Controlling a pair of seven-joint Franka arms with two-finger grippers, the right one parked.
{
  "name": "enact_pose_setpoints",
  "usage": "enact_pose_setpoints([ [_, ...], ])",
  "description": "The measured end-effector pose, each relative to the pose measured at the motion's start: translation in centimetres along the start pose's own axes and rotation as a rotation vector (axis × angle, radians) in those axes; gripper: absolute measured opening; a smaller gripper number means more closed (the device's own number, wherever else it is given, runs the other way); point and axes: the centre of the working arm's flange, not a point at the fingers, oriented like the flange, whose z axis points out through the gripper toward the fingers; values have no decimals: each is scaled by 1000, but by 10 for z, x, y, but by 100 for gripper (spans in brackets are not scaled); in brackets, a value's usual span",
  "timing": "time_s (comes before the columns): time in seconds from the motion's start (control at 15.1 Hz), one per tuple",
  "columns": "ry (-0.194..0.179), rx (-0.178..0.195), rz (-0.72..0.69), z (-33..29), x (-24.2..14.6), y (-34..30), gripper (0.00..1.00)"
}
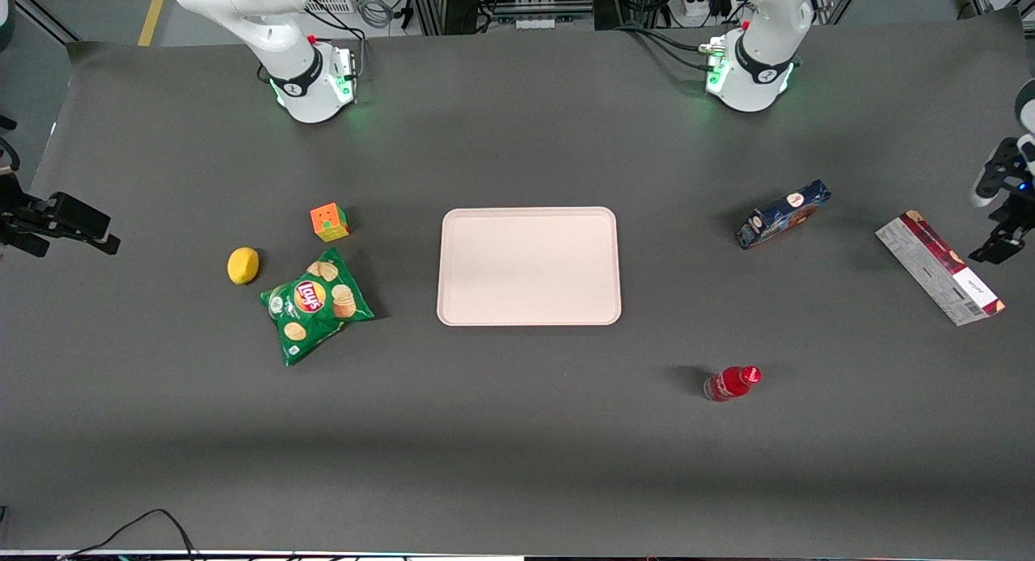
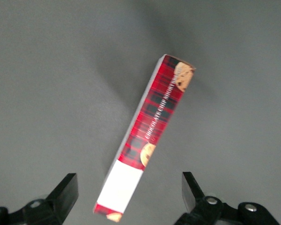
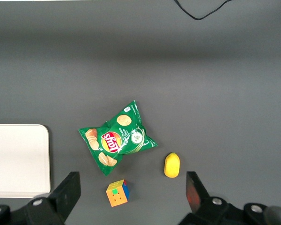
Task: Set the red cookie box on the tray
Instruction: 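Align the open left gripper over the box's end and lower, then close the left gripper on the box end and lift it upright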
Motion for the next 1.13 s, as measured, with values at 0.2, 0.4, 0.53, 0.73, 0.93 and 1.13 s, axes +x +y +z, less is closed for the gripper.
enact_pose_setpoints([
  [0.2,26,31,-14,39,-1,-3,99],
  [0.4,40,23,-35,64,-1,0,99],
  [0.53,33,22,-44,68,-3,4,99],
  [0.73,30,18,-49,75,-5,7,99],
  [0.93,39,8,-56,86,-4,11,99],
  [1.13,41,7,-70,98,-3,12,99],
])
